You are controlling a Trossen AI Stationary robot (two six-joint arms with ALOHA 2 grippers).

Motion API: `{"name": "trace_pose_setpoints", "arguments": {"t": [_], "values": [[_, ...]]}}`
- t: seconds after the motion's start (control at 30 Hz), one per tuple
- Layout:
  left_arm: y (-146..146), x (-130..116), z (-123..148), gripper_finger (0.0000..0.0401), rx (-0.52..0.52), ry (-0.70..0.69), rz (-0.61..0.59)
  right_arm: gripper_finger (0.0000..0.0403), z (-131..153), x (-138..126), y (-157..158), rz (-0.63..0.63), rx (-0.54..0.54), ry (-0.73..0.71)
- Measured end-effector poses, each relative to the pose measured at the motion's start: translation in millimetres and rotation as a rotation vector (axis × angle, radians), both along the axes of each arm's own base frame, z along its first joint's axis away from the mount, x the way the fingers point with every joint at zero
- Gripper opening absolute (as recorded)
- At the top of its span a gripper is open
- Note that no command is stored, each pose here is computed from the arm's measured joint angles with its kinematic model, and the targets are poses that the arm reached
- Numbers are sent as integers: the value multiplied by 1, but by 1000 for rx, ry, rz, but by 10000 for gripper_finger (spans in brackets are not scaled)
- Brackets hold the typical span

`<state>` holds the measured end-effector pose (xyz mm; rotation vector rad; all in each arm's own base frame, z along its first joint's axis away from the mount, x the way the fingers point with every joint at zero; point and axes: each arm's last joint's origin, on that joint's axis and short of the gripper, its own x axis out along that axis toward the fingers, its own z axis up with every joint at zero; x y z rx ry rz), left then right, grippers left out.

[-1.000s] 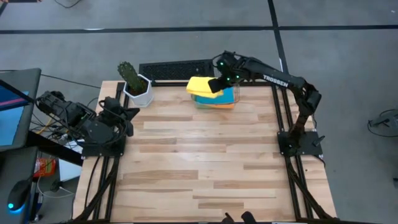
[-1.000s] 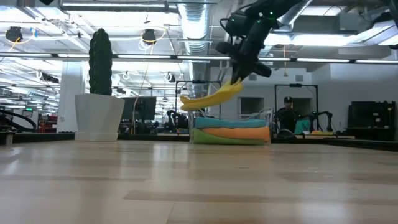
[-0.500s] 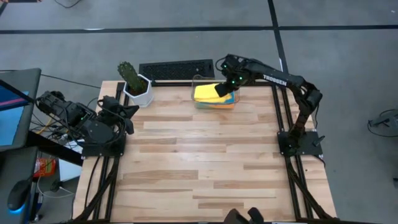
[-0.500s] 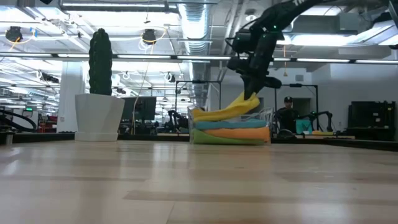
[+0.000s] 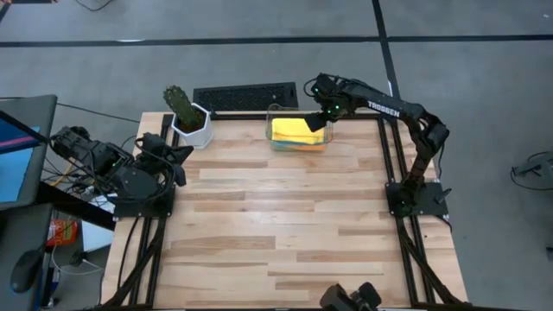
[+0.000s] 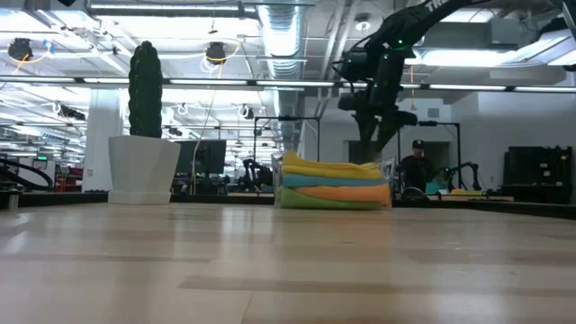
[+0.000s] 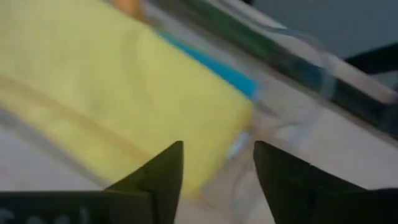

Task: Fold microfiber towels
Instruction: Put the yellow towel into the transparent bin, then return to Home Position

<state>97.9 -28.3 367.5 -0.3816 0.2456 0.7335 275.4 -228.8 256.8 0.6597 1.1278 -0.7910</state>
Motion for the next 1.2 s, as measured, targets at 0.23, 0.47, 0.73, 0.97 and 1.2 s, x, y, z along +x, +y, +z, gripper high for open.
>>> {"name": "trace_pose_setpoints", "arguments": {"t": [0.23,0.47,0.73,0.97,1.2], "values": [[0,-1,0,20,-37,-17,4,242,30,-19,2,-7,-68,-56],[15,-19,6,4,-133,-54,-41,238,120,-43,57,460,-196,-518],[30,-48,-4,2,-141,-138,-78,230,164,-95,122,497,-525,-832],[21,-34,-64,2,-205,-252,-206,228,105,-127,168,600,-449,-859],[14,-19,-133,2,-309,-369,-230,227,32,-136,194,635,-498,-1224]]}}
